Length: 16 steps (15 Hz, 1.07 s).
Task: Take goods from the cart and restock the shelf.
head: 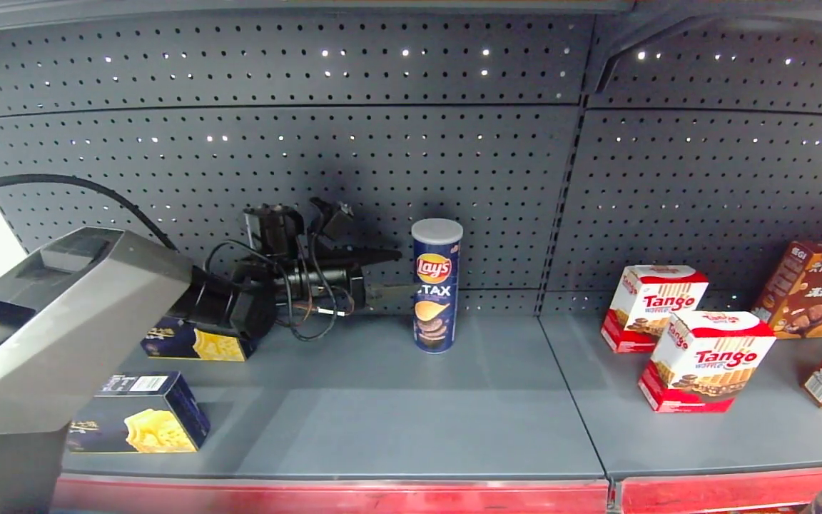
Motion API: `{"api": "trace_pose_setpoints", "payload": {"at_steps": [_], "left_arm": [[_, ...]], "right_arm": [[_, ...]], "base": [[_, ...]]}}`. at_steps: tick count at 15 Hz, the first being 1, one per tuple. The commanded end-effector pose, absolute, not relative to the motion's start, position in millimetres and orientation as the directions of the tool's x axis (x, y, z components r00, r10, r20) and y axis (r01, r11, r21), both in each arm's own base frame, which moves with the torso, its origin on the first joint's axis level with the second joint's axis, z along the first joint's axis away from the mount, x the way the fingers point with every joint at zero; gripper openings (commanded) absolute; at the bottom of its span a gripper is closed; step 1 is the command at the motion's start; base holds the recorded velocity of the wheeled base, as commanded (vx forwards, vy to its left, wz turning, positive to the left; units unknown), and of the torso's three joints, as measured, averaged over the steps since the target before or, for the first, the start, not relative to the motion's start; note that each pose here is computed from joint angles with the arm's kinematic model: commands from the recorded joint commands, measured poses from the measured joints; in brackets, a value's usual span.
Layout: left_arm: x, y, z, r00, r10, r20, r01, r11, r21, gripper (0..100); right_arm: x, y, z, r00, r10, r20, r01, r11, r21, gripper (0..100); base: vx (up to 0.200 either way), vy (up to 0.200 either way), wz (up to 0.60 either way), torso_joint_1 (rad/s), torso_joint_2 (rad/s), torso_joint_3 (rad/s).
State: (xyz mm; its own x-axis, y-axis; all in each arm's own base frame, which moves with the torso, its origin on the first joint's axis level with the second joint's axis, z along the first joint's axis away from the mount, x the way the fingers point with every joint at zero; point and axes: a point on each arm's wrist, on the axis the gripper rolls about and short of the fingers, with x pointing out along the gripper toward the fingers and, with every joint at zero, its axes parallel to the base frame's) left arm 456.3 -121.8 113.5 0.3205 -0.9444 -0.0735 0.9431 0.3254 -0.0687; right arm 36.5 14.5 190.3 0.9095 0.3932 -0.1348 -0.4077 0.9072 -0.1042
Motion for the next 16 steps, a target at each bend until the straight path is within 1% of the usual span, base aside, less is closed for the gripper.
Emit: {"api": "trace_pose_setpoints", "payload": {"at_steps": [1,5,10,15,16], "left_arm": [[463,-137,106,0.295,-0.953,-0.068,0.951,0.299,-0.074,100],[469,-153,107,0.269,-0.962,-0.05,0.96,0.272,-0.067,100],[468,-165,96,0.245,-0.967,-0.067,0.964,0.25,-0.094,100],[475,-170,85,0.24,-0.968,-0.069,0.964,0.246,-0.1,100],[476,-173,80,0.234,-0.97,-0.072,0.965,0.24,-0.105,100]], "right_arm": [[37,15,190,0.909,0.394,-0.137,-0.408,0.907,-0.104,0],[37,15,190,0.909,0.394,-0.139,-0.409,0.907,-0.104,0],[36,14,190,0.91,0.391,-0.136,-0.406,0.908,-0.104,0],[35,14,190,0.913,0.387,-0.13,-0.401,0.91,-0.105,0],[35,14,190,0.913,0.387,-0.13,-0.401,0.91,-0.105,0]], "base": [[0.0,0.0,0.0,0.0,0.0,0.0],[0.0,0.0,0.0,0.0,0.0,0.0],[0.0,0.0,0.0,0.0,0.0,0.0],[0.0,0.0,0.0,0.0,0.0,0.0],[0.0,0.0,0.0,0.0,0.0,0.0]]}}
